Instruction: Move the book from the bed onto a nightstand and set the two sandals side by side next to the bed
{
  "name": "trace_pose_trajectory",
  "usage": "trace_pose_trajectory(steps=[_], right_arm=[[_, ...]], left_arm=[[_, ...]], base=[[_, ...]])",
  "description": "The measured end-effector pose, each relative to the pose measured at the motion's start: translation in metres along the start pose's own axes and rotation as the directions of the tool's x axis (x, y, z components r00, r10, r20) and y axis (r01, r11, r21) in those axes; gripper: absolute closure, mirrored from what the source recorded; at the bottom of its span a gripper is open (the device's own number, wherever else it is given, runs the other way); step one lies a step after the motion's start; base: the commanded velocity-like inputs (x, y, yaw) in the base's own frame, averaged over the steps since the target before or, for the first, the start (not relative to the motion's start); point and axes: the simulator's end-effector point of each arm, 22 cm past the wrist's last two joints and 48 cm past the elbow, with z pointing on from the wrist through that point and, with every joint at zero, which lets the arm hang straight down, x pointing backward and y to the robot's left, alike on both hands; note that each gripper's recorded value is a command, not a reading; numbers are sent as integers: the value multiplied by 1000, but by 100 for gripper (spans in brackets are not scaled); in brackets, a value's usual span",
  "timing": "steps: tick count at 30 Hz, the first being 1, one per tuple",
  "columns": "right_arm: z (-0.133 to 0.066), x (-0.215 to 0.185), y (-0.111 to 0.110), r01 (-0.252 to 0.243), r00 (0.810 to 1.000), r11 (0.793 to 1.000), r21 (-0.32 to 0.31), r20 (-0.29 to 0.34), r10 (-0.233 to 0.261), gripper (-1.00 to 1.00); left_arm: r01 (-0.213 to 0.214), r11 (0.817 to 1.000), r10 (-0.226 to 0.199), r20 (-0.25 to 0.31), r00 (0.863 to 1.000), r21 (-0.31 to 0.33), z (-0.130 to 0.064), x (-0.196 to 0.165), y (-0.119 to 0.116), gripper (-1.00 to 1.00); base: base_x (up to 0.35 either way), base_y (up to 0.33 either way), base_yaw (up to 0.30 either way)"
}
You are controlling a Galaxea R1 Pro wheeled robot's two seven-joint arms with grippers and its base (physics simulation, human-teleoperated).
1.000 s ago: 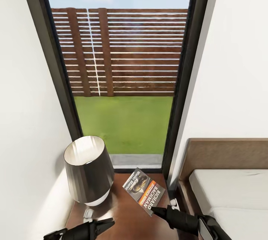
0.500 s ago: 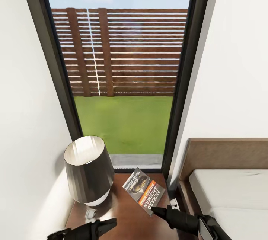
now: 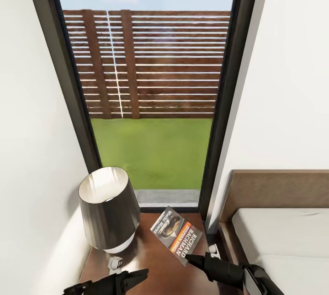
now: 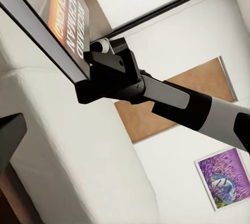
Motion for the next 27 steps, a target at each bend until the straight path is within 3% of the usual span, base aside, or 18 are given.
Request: trace_pose_trajectory(steps=[27], right_arm=[[12,3,-36,2,1000,1000,1,-2,-2,100]], left_arm=[[1,1000,-1,-1,1000,1,-2,14,35,-100]], base=[[0,0,0]])
